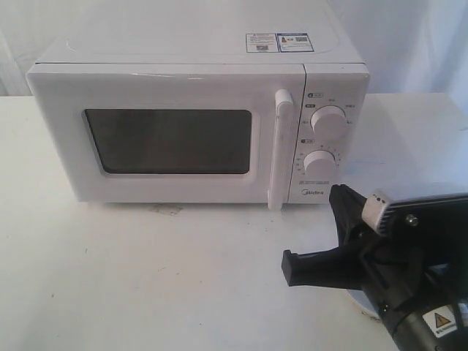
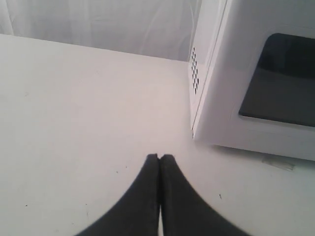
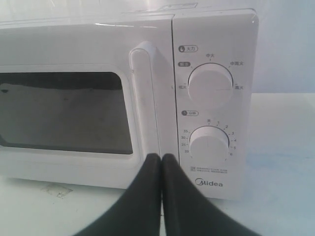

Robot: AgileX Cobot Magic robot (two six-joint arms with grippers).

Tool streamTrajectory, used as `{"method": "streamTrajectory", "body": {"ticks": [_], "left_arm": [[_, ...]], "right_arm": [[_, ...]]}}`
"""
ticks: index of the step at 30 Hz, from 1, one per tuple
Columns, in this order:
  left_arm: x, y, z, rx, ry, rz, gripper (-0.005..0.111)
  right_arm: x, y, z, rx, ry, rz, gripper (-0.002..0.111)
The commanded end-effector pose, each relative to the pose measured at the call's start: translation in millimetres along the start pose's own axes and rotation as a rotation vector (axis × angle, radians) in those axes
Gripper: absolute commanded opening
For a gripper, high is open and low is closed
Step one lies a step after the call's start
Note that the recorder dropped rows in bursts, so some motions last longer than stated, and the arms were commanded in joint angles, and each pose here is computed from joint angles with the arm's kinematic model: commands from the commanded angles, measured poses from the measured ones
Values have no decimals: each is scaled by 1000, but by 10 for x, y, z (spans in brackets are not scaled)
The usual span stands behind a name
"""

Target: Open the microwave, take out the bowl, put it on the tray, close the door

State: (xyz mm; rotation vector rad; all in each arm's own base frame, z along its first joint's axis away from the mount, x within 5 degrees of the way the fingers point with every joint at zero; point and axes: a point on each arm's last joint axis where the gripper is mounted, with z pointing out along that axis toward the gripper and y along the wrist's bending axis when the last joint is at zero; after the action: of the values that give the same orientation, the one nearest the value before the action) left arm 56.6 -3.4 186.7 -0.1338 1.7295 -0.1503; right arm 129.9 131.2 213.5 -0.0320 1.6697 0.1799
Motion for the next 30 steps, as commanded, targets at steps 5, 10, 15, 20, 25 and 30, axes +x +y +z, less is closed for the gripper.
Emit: {"method": "streamTrajectory", "body": {"ticks": [5, 10, 15, 20, 25, 30], "left_arm": [[58, 62, 0, -63, 34, 4, 0], [144, 95, -10, -101, 128, -3, 0], [187, 104, -18, -103, 181, 90, 0], [187, 104, -18, -100, 183, 126, 0], [187, 104, -18, -100, 183, 126, 0], [187, 104, -18, -100, 183, 126, 0]], "right_arm": [[-8, -20, -8, 9, -9, -6, 0], [-8, -20, -8, 9, -9, -6, 0], [-8, -20, -8, 9, -9, -6, 0], [-8, -20, -8, 9, -9, -6, 0], [-8, -20, -8, 9, -9, -6, 0], [-8, -20, -8, 9, -9, -6, 0]]}}
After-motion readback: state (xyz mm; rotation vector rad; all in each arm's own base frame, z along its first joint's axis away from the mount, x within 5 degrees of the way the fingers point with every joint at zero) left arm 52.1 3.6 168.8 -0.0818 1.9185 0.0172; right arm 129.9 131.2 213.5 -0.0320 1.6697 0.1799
